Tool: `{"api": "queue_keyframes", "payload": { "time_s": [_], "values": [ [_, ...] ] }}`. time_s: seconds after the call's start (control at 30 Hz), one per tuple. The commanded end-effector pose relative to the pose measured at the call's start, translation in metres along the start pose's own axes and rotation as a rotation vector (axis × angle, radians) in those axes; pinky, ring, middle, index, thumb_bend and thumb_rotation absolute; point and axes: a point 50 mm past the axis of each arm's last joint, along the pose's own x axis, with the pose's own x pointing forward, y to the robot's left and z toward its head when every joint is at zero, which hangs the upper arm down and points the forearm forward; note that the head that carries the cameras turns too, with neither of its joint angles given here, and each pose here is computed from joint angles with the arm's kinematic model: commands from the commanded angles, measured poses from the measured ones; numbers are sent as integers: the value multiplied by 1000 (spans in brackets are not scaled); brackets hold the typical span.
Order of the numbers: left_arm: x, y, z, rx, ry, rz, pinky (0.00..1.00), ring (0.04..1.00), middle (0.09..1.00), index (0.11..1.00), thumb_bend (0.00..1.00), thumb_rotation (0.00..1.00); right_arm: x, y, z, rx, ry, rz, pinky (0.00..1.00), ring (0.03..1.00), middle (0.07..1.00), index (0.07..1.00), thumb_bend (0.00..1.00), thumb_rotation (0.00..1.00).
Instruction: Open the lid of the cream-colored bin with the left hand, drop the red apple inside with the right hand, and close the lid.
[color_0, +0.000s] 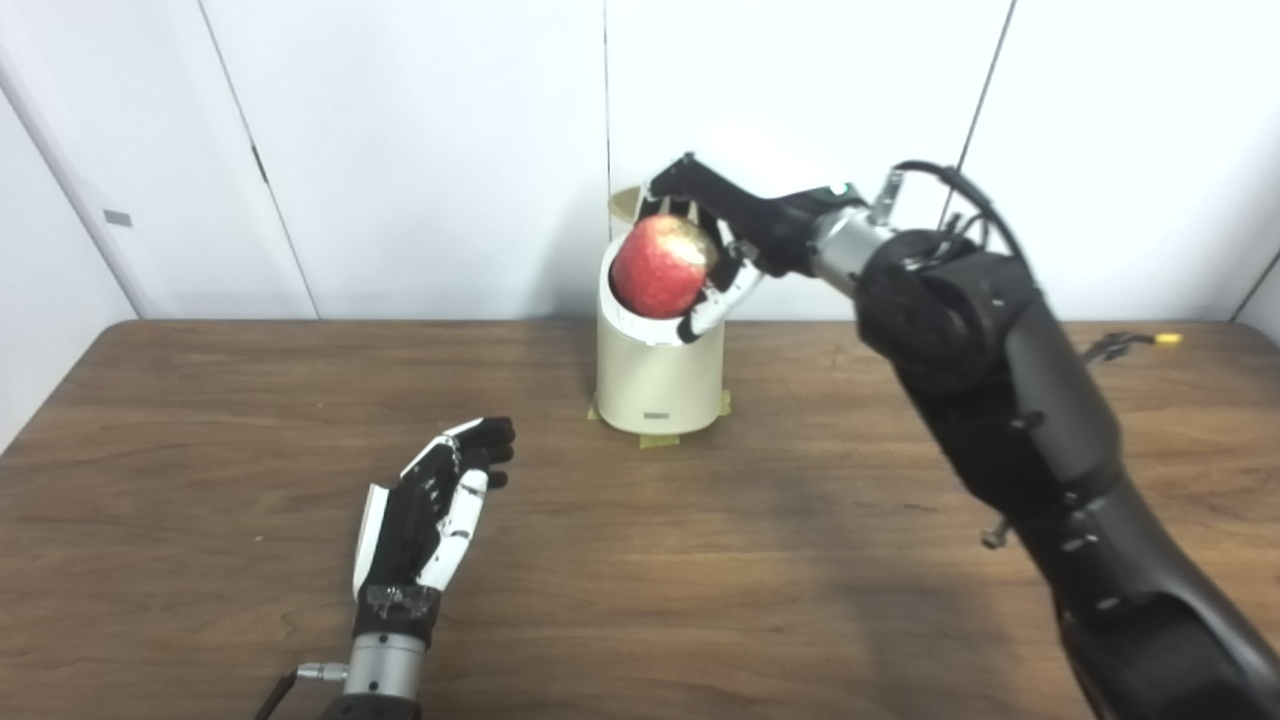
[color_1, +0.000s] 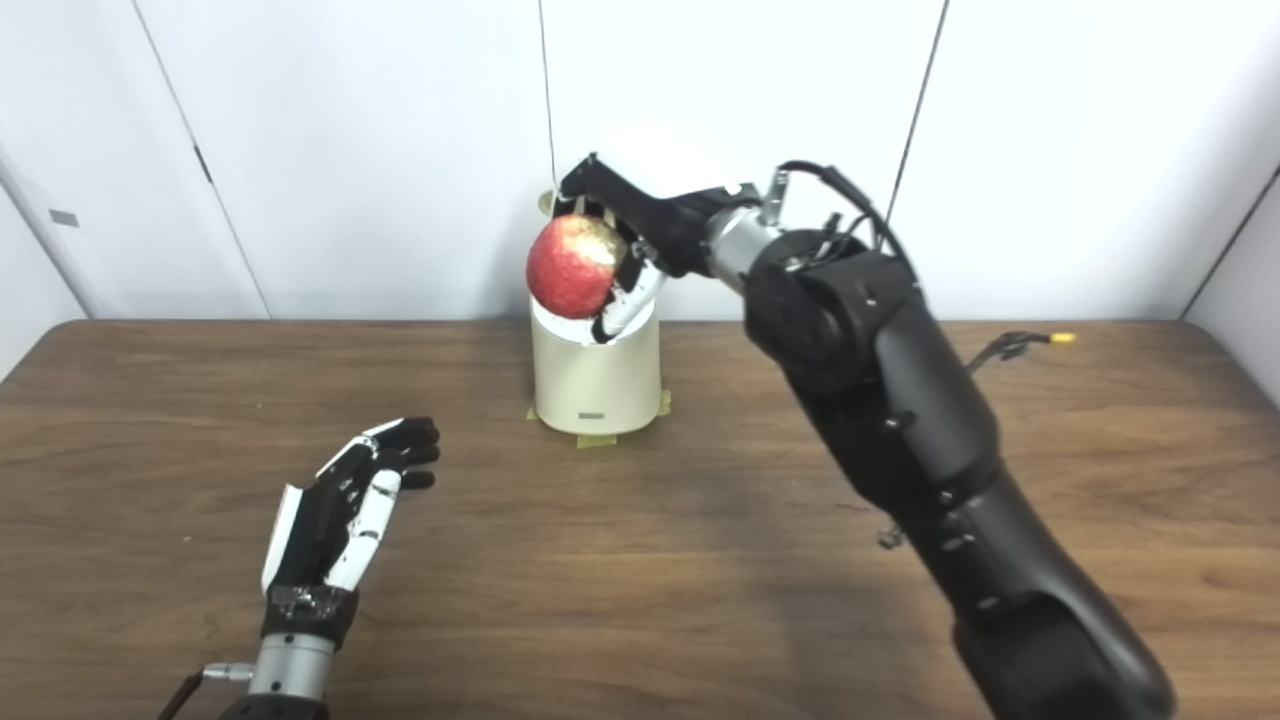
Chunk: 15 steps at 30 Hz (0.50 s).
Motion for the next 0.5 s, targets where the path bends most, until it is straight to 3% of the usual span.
{"api": "queue_keyframes", "payload": {
  "time_s": [0.0, 0.17, 0.3, 0.47],
  "values": [
    [9, -4, 12, 5, -66, 0, 692, 749, 757, 737, 282, 660, 13, -30, 12, -8, -36, -107, 209, 350, 442, 531, 511, 0],
    [8, -5, 14, 9, -59, -7, 699, 754, 761, 739, 277, 671, 33, -17, 14, -7, -14, -98, 181, 375, 474, 502, 515, 0],
    [8, -6, 16, 11, -60, -9, 704, 755, 764, 741, 274, 664, 45, -6, 11, -21, 6, -99, 185, 345, 440, 531, 510, 0],
    [7, -5, 15, 10, -61, -10, 702, 756, 765, 741, 279, 659, 56, 6, 4, -42, 12, -173, 214, 355, 449, 523, 513, 0]
  ]
}}
